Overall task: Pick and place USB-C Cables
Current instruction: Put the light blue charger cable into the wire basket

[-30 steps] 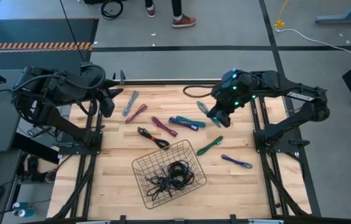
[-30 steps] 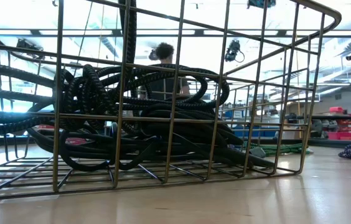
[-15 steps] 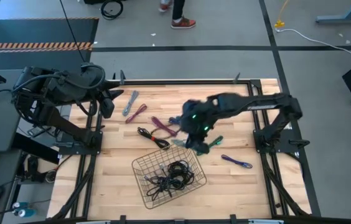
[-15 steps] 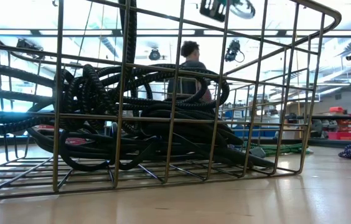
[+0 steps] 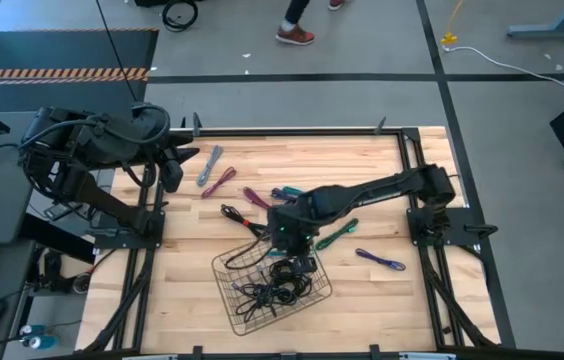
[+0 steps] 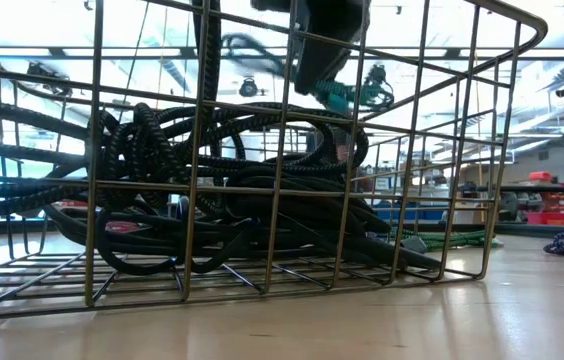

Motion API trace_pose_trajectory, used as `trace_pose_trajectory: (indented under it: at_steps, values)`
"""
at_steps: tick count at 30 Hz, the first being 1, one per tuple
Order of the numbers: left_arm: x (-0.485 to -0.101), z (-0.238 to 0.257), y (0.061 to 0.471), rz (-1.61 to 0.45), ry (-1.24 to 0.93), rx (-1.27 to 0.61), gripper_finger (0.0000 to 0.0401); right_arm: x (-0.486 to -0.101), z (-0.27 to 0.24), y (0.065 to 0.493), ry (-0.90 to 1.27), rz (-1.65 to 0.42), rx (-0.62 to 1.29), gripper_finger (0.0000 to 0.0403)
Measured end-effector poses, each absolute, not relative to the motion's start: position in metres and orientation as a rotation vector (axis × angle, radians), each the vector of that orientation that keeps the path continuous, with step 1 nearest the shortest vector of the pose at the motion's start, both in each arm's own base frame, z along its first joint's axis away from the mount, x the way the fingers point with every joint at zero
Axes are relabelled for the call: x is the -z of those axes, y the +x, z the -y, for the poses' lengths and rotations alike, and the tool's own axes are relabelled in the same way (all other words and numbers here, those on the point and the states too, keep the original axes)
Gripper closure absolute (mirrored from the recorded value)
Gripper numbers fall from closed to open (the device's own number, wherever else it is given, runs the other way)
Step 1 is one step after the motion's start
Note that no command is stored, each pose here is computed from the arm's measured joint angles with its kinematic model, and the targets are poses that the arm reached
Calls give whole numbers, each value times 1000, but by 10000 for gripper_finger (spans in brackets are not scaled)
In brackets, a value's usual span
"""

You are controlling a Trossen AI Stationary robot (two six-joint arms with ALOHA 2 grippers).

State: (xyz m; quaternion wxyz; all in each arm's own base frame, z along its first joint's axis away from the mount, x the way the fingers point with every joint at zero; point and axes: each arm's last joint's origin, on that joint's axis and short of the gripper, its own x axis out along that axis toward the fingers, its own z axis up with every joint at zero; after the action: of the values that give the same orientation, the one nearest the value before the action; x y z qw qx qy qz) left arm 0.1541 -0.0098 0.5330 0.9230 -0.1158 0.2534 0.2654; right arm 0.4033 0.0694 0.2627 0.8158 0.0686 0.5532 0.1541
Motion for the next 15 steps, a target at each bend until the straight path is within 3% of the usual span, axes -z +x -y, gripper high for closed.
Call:
trace_pose_trajectory:
  at_steps: [15]
  values:
    - [-533, 10, 154, -521, -238, -545, 255, -210, -86, 429, 61, -1201, -332, 387]
